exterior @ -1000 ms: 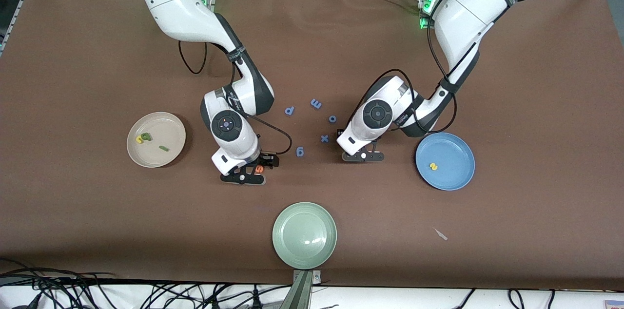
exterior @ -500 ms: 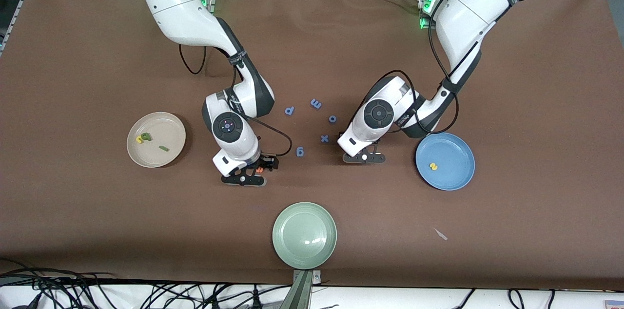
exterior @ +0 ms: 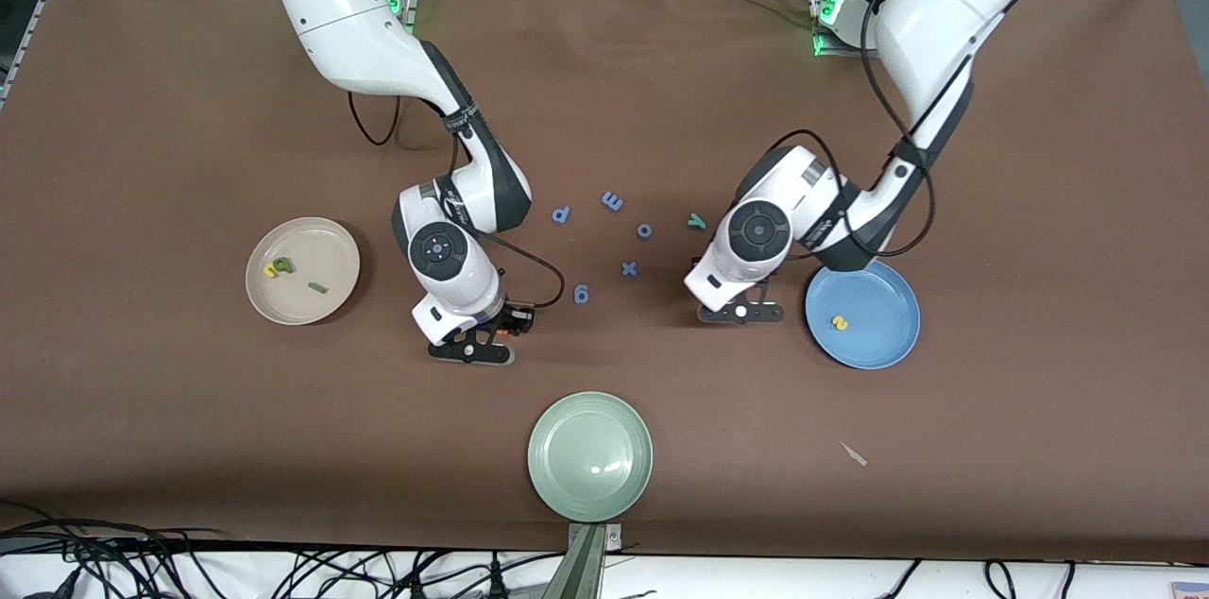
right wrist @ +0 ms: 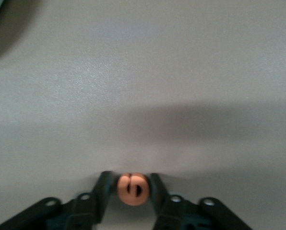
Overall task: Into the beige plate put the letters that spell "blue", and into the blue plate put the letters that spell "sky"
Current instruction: 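Drop the 6 in the white plate while the left gripper drops k in blue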
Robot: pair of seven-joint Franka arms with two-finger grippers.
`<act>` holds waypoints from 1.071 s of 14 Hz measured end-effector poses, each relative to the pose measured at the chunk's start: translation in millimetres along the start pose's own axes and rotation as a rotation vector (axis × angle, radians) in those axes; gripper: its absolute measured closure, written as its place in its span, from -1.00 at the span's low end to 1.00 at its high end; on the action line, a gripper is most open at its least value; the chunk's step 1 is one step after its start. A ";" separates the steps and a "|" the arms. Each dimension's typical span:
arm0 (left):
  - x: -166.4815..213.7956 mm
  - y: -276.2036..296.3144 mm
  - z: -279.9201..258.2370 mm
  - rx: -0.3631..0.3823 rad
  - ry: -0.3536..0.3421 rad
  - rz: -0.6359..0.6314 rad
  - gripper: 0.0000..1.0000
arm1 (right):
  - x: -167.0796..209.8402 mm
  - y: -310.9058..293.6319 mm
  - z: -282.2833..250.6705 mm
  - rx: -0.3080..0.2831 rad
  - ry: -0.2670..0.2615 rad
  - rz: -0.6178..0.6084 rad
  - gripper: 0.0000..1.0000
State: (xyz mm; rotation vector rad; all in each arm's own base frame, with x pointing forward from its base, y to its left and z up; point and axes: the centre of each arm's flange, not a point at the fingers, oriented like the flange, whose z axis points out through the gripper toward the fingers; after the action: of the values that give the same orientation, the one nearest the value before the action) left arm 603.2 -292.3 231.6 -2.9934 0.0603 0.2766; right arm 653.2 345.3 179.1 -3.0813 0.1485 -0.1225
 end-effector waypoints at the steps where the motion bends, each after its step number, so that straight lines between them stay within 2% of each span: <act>1: 5.0 -24.8 -9.9 0.020 -0.008 0.029 0.53 | 0.6 -1.9 -3.5 0.007 0.001 0.002 0.42; 5: 30.4 -142.0 -16.6 0.014 -0.044 0.153 0.53 | 0.4 -1.7 -2.5 0.004 -0.012 0.004 0.43; 9: 39.8 -226.4 24.3 -0.042 -0.071 0.258 0.48 | 21.8 30.7 -23.9 -0.034 -0.096 -0.064 0.43; 12: 38.4 -217.9 29.7 -0.058 -0.072 0.274 0.00 | 36.1 78.6 -51.2 -0.066 -0.141 -0.118 0.43; 15: 25.8 -161.9 1.2 -0.080 -0.071 0.197 -0.59 | 34.0 149.1 -68.1 -0.112 -0.181 -0.210 0.43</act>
State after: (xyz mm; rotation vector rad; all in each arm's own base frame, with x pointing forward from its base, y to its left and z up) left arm 636.7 -132.5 246.7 -3.0558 0.3462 0.4149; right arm 667.4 190.4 240.8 -3.1891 -0.1819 0.1615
